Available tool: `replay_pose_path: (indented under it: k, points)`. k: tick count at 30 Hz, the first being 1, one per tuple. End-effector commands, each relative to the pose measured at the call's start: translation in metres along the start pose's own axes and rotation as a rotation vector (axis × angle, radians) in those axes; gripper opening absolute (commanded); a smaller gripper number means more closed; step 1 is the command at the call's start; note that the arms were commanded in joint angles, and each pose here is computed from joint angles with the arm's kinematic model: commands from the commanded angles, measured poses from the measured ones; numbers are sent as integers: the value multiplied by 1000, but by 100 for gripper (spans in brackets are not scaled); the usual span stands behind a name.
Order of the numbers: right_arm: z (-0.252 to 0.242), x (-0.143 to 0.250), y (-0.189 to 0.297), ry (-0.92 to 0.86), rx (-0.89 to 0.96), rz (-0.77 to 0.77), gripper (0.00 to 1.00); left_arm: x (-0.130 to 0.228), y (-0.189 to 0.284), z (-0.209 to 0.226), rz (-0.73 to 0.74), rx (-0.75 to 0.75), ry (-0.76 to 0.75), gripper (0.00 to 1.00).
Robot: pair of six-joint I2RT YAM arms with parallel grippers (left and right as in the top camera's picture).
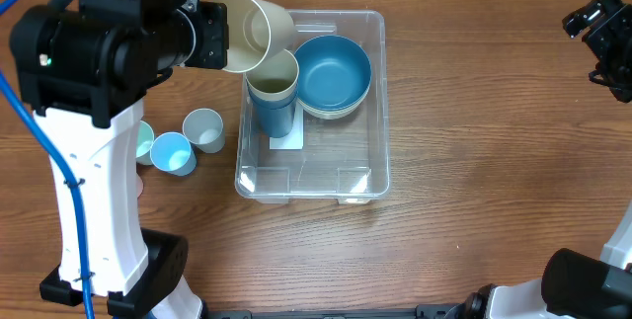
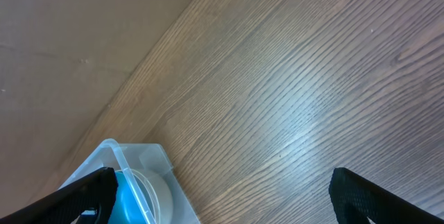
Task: Pack container
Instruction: 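Lift the cream cup over the bin and nest it on the stack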
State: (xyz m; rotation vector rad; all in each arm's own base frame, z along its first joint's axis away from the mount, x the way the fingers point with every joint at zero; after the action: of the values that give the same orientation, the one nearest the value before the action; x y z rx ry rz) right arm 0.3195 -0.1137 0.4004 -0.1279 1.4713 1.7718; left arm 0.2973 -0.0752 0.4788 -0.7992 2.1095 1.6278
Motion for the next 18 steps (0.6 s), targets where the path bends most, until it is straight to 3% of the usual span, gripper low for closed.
replay_pose_path:
  k: [1,8,18]
  points:
    - [2,-1,4,3,-10,-15,100,7,4,2,13,-12,-23,4]
    - [2,-1,4,3,-10,-15,100,17,-17,6,113,-55,-8,4]
    - [2,-1,4,3,-10,-15,100,20,-28,10,146,-94,-8,16]
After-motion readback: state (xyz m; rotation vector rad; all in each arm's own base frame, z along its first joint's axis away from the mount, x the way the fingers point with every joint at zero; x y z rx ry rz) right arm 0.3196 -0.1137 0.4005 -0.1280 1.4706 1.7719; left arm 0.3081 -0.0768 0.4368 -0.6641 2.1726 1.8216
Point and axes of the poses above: each gripper's point midway between its finger pads, its own y axis back along the fingers, its own z axis along the line the jaws close on, x = y × z, the point moved 10 cm from there along y, back along the fingers, and after that the axes turned 15 degrees about y, right-handed, at the moved point
